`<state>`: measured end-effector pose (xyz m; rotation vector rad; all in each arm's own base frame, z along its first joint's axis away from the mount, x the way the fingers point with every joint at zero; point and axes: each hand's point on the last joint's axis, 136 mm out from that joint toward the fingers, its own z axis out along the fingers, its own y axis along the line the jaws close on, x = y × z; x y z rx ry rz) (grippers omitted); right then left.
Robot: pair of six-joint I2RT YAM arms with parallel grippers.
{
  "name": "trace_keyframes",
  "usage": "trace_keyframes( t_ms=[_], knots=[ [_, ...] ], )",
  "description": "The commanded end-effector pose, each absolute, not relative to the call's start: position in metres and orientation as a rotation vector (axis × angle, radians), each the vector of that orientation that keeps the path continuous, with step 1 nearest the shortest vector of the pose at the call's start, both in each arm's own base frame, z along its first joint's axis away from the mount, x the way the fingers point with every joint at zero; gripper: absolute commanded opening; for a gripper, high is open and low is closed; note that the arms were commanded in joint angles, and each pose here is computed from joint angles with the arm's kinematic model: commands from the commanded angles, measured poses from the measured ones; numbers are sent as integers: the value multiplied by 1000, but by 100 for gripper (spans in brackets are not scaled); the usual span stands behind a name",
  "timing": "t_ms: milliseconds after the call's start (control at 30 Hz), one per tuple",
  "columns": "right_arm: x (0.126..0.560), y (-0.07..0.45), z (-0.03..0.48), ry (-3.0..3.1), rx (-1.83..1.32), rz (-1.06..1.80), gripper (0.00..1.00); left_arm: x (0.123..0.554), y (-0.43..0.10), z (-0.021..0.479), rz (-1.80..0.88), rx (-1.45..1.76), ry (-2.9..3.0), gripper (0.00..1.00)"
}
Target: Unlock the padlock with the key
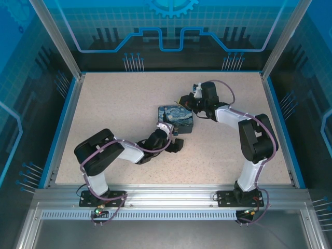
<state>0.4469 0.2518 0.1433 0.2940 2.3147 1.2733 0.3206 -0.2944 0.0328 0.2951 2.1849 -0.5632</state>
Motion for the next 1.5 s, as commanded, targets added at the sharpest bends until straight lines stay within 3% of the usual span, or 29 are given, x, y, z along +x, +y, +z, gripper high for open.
trace_keyframes(
  t_ms=[0,900,1233,1467],
  knots=[
    [448,264,140,2323,271,1303,0,337,-301,45,-519,302,2098,99],
    [445,271,109,2383,271,1296,0,347,-364,57,-751,348,2066,99],
    [443,269,108,2390,268,1288,0,361,-358,75,-1002,146,2030,99],
    [443,268,104,2391,272,1292,0,364,-357,66,-1007,129,2059,99]
  ],
)
